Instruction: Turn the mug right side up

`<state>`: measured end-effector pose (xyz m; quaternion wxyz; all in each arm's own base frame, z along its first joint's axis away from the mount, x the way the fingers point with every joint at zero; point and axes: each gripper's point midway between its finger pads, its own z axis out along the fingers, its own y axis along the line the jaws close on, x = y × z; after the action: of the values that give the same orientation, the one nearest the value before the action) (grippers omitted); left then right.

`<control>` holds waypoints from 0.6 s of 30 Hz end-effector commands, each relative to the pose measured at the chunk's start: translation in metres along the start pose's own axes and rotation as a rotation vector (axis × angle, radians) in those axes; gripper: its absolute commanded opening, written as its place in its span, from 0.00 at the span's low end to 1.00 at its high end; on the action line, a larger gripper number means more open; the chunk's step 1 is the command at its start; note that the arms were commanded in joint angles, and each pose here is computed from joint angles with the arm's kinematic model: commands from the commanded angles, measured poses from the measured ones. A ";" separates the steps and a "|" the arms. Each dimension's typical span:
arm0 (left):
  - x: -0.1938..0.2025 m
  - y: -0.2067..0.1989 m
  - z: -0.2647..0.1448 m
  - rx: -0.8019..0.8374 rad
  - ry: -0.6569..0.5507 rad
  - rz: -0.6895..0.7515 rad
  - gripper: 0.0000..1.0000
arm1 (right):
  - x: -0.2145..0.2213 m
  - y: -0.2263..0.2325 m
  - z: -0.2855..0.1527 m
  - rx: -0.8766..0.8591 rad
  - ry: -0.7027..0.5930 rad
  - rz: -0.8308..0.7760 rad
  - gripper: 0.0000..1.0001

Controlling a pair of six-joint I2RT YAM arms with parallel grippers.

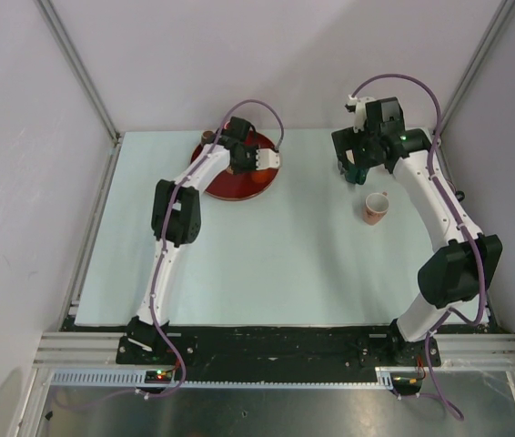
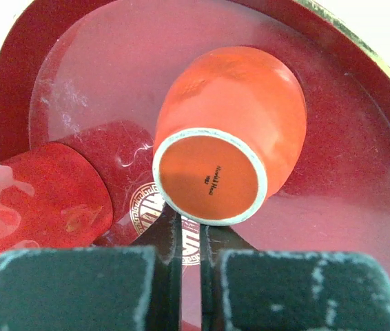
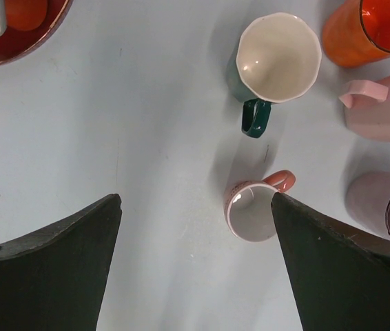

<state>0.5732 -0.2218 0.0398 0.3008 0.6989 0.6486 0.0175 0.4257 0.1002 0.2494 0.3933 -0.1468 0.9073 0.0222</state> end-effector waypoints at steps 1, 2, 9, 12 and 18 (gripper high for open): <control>-0.017 0.003 -0.019 -0.005 -0.034 -0.027 0.00 | -0.010 -0.005 -0.008 0.014 -0.022 0.000 0.96; -0.020 0.007 -0.022 -0.019 -0.042 -0.064 0.00 | -0.010 -0.004 -0.008 0.010 -0.022 0.003 0.95; -0.038 0.061 -0.085 -0.160 -0.199 -0.470 0.00 | -0.015 0.028 -0.014 -0.143 -0.075 0.043 0.95; -0.060 0.069 -0.129 -0.164 -0.306 -0.611 0.00 | -0.029 0.053 -0.024 -0.260 -0.149 0.082 0.96; -0.120 0.058 -0.211 -0.065 -0.523 -0.824 0.00 | -0.078 0.108 -0.050 -0.567 -0.377 0.272 0.99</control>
<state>0.5631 -0.2149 0.1519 0.3867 0.4250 0.8067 -0.1378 0.4123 0.1640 0.2566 0.4113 -0.1360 0.8801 0.1942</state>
